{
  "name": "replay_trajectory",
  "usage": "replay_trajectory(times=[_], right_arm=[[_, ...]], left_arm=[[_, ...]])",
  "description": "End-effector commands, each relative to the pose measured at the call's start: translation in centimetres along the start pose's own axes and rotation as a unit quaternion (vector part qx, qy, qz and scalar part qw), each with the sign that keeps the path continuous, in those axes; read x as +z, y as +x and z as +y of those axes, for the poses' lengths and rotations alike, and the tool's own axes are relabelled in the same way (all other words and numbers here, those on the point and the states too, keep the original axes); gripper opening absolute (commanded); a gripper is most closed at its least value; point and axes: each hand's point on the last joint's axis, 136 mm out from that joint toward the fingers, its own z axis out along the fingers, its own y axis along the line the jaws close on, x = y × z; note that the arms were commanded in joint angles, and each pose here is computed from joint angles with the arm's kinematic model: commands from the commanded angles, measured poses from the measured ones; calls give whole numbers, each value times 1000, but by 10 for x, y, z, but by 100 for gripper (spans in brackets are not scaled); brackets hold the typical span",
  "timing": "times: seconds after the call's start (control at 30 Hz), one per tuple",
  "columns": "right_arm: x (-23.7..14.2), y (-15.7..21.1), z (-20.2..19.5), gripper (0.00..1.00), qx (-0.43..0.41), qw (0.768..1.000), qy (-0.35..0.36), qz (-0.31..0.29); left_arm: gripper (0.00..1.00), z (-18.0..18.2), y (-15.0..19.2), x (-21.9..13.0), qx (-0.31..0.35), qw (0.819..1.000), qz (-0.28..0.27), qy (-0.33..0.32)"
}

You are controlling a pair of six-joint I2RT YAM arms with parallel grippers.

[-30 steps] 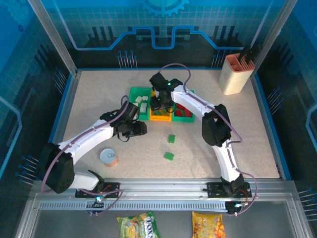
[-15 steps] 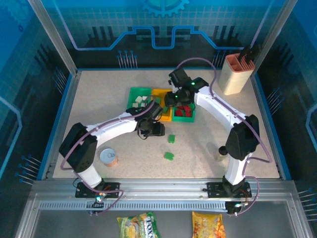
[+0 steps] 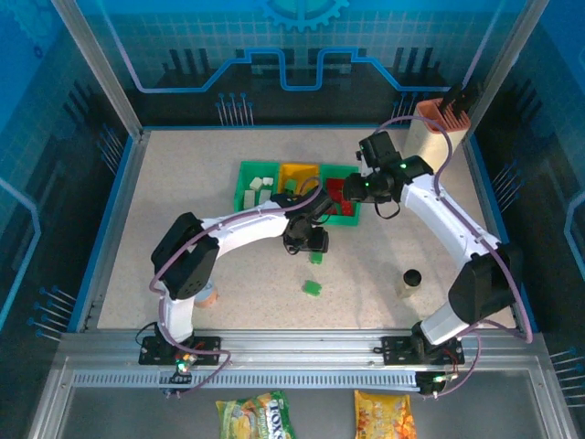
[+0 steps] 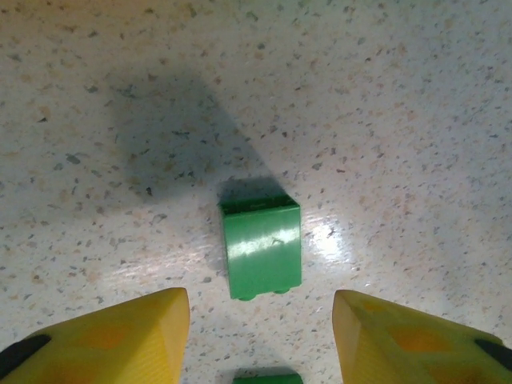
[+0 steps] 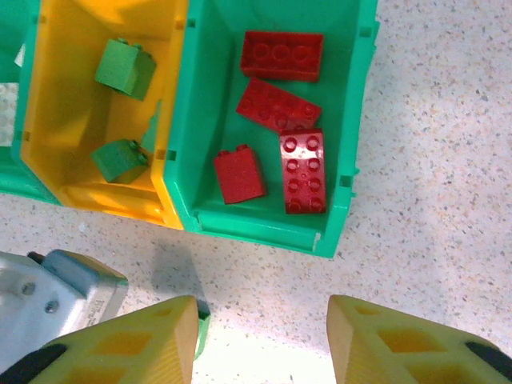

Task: Sort the legos into containers by color
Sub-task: Pick up the lego from the center of the table.

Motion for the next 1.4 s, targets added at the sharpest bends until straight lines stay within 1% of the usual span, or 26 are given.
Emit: replay_trajectory(times=[0.0,0.2,0.43,0.8,1.0,1.1,1.37], right_arm=[[-17,7,-23,47,11,1000,13,-10],[-28,13,-36,47,22,999,17,-18],[-32,20,-45,47,29,999,21,-20],[-35,23,-49,47,36,999,19,-21],[-34,25,-49,47,39,999,17,-18],[-35,25,-48,47,40,999,15,-19],[-37,25,-48,47,42,999,15,-21]], left_arm=[[52,1,2,9,-2,999,15,-43],[54,-6,5,22,0,998,30,-60],[53,-7,10,33,7,996,45,-82],[44,-6,12,40,8,995,52,-87],[45,-4,13,43,9,994,54,-92],[44,-4,13,44,11,994,55,-93],[38,-7,6,32,17,996,32,-86]])
